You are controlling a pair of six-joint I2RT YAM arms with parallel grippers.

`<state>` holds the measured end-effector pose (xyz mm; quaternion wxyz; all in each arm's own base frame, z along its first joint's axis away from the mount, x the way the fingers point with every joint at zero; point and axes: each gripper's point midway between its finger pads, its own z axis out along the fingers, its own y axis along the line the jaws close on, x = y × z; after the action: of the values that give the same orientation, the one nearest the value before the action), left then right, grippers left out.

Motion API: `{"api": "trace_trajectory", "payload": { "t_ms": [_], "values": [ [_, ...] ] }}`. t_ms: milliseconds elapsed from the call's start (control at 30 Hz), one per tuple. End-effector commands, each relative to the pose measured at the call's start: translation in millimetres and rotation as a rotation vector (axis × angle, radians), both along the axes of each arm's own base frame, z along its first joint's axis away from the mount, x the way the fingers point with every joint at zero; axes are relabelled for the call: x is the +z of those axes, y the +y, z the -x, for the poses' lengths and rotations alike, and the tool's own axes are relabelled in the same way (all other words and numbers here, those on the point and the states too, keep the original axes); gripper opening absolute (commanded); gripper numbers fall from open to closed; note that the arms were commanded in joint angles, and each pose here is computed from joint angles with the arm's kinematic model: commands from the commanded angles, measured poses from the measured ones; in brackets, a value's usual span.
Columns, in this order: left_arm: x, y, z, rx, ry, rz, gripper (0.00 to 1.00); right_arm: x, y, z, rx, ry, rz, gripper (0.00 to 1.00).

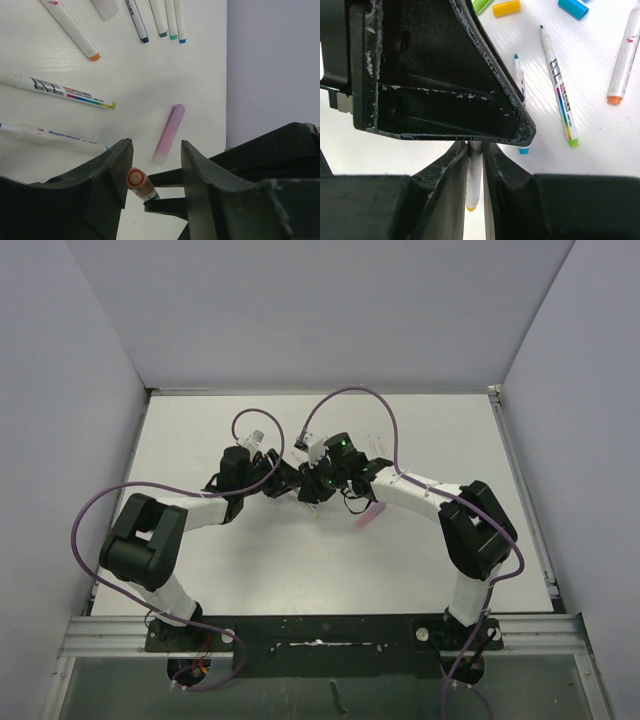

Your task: Open the pen caps

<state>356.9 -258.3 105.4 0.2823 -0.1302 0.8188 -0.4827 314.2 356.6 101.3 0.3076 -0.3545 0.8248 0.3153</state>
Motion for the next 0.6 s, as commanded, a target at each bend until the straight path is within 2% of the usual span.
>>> {"api": "trace_trajectory", "payload": {
  "t_ms": [0, 167, 333, 400, 433, 500, 533, 567],
  "values": [
    [30.9, -6.9, -13.4, 0.000, -0.114, 0.041, 0.39, 29.6, 13.1, -6.4, 0.026, -0.062, -0.065, 0.00],
    [30.3, -6.3, -12.7, 0.001, -0.114, 0.041, 0.27, 32.9, 11.7, -7.2, 0.017, -0.073, -0.067, 0.00],
    [29.3, -6.2, -11.8, 0.000, -0.112, 0.043, 0.00, 36.4, 9.8, -8.3, 0.001, -0.085, -0.071, 0.00],
    [28.7, -6.2, -11.5, 0.000, -0.110, 0.044, 0.00, 37.7, 8.5, -9.6, -0.007, -0.091, -0.072, 0.01],
    [28.8, -6.0, -11.5, 0.002, -0.110, 0.045, 0.00, 38.1, 8.6, -9.6, -0.008, -0.091, -0.073, 0.07],
    [30.4, -6.0, -11.7, 0.004, -0.113, 0.049, 0.00, 36.8, 8.6, -9.5, -0.005, -0.088, -0.071, 0.31],
    [31.2, -6.0, -11.9, 0.006, -0.114, 0.051, 0.00, 35.0, 9.0, -9.3, -0.003, -0.083, -0.068, 0.39],
    [33.5, -6.3, -12.4, 0.007, -0.118, 0.056, 0.00, 33.7, 9.4, -9.3, -0.001, -0.079, -0.066, 0.43]
  ]
}}
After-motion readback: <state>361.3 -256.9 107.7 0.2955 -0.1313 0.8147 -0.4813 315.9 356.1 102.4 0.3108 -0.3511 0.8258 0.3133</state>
